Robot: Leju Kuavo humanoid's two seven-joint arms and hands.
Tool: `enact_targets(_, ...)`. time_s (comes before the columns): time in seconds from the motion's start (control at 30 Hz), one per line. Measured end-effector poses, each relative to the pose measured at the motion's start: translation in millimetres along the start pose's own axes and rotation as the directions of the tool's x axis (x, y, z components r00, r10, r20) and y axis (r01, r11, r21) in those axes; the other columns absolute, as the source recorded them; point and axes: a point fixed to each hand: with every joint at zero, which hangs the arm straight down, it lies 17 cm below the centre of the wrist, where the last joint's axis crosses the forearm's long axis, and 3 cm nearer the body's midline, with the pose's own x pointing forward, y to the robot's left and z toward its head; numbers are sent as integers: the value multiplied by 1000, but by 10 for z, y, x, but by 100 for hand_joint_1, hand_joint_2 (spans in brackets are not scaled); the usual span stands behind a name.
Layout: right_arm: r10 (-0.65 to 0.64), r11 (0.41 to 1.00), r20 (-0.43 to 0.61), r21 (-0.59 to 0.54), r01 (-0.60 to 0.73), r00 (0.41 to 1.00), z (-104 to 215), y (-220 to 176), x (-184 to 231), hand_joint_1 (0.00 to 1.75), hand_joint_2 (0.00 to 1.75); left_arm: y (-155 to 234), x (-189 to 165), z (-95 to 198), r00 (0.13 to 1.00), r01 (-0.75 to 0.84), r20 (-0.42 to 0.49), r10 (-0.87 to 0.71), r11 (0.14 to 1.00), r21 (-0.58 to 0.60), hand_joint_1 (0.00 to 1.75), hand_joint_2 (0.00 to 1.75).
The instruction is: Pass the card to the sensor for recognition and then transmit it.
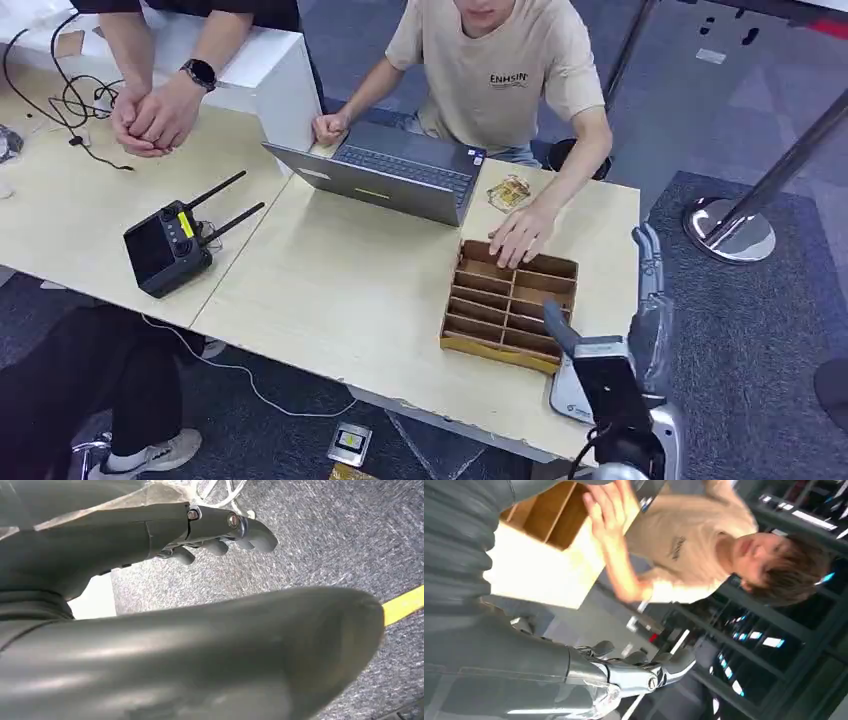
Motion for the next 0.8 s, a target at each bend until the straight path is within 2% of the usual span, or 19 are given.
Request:
enact_targets(0.13, 42, 999, -13, 27, -42, 999, 86, 85, -82, 0, 175, 9, -8, -3, 1000, 0, 0, 0, 1000, 1, 0, 0)
enact_targets(0.27, -51, 997, -66, 58, 55, 996, 151, 194, -173, 0, 175, 27, -15, -9, 1000, 6, 2, -6, 1000, 6, 0, 0)
enact_targets(0.43, -70, 991, -69, 111, 77, 995, 185, 348, -202, 0, 175, 37, 12, -11, 1000, 21, 22, -22, 1000, 10, 0, 0)
enact_targets(0.8, 78, 974, -5, 213, -76, 997, 277, 563, -317, 0, 175, -9, 102, 16, 999, 26, 32, -27, 999, 20, 0, 0)
